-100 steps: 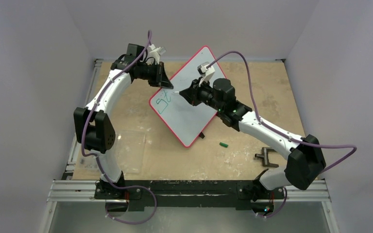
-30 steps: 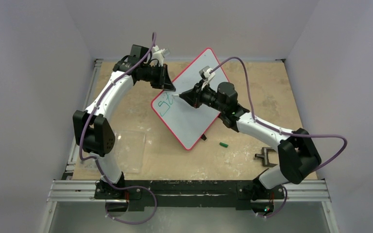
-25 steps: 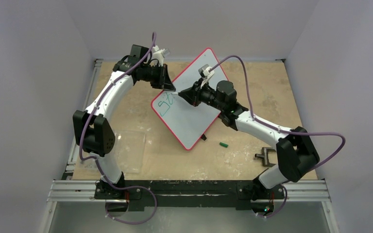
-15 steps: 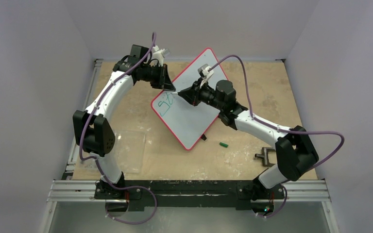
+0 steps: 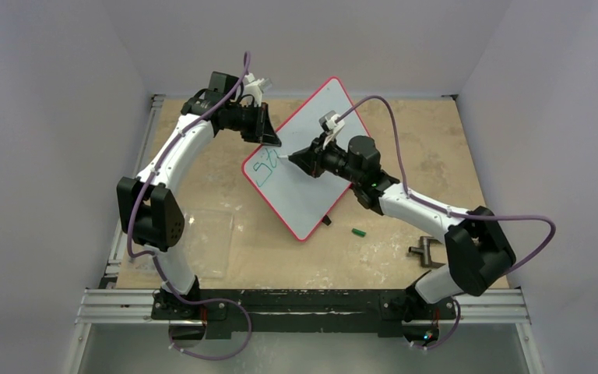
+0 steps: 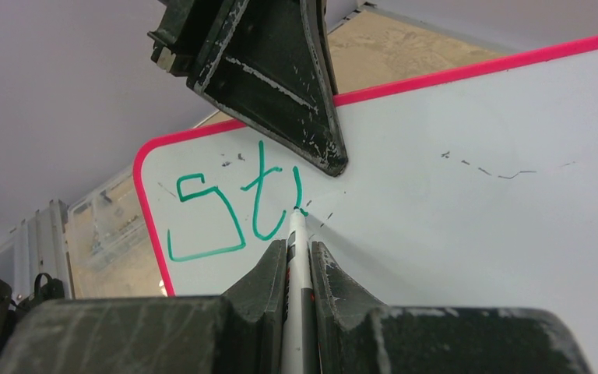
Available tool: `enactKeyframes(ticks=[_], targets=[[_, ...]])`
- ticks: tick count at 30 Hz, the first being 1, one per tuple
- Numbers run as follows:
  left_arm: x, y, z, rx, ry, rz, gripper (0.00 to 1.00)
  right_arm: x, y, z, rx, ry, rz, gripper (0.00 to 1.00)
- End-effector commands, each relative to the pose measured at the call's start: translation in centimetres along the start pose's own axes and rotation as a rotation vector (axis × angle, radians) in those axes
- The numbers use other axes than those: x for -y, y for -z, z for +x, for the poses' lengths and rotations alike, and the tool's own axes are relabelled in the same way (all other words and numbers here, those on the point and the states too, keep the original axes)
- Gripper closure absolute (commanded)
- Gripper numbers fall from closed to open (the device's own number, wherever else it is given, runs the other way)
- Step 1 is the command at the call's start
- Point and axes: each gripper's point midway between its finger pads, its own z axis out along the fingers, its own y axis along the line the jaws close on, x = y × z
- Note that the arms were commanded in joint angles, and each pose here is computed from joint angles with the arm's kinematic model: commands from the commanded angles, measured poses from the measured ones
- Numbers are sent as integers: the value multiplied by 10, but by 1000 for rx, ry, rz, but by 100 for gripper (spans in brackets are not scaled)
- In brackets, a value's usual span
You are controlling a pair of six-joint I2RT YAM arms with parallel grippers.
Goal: Write a sentence on the whiteboard
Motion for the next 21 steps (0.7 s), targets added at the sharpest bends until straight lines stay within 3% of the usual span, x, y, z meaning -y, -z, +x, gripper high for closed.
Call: enactKeyframes(ticks=[1,21], targets=[[-3,-3,17,-61,-73,-48,100,-1,8,5,-14,22,22,100],[-1,-2,17,-58,-74,-44,100,0,6,-11,9,29,43,100]])
